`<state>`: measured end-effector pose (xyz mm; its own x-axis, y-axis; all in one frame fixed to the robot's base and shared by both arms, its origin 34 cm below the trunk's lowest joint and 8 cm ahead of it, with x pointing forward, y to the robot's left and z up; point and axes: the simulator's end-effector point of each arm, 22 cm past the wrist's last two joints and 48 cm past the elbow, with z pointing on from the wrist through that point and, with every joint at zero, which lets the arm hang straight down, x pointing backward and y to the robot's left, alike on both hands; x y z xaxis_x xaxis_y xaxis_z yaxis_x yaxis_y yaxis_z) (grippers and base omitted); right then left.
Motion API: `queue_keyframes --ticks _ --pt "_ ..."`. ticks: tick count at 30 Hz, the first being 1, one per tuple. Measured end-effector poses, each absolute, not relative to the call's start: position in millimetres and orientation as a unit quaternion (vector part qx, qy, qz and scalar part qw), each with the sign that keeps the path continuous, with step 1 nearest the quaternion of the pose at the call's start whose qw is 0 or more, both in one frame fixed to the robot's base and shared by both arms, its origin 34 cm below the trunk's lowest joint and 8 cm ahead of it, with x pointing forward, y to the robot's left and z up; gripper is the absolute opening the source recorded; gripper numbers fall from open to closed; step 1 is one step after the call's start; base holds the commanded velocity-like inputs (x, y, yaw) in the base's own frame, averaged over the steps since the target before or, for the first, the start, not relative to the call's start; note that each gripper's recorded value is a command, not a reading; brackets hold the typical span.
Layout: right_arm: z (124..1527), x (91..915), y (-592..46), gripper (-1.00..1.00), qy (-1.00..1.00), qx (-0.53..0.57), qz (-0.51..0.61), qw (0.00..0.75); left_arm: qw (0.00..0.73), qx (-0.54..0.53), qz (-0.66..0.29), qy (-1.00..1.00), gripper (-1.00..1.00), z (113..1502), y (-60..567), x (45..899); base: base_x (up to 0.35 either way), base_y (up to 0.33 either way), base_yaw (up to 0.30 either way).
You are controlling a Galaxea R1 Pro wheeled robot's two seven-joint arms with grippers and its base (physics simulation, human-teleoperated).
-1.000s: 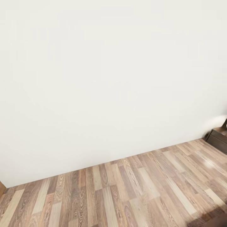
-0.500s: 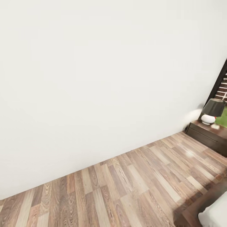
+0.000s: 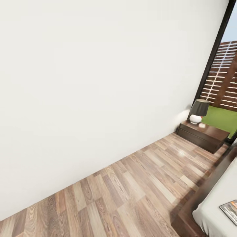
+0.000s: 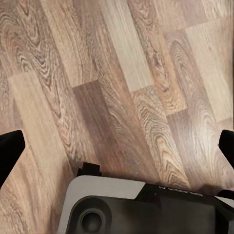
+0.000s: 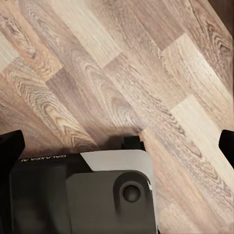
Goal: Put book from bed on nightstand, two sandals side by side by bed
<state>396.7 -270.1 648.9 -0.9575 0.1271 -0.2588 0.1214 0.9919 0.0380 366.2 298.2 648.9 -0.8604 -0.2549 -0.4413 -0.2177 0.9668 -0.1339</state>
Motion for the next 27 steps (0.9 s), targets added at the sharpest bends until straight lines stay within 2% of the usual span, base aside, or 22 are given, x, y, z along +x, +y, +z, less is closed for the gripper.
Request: queue_keyframes --ticks 27 --pt "648.8 396.8 -270.1 1.00 0.989 0.063 0.011 0.131 0.234 -0.122 -0.040 0.964 1.00 648.8 298.0 366.1 0.002 0.001 -0.300"
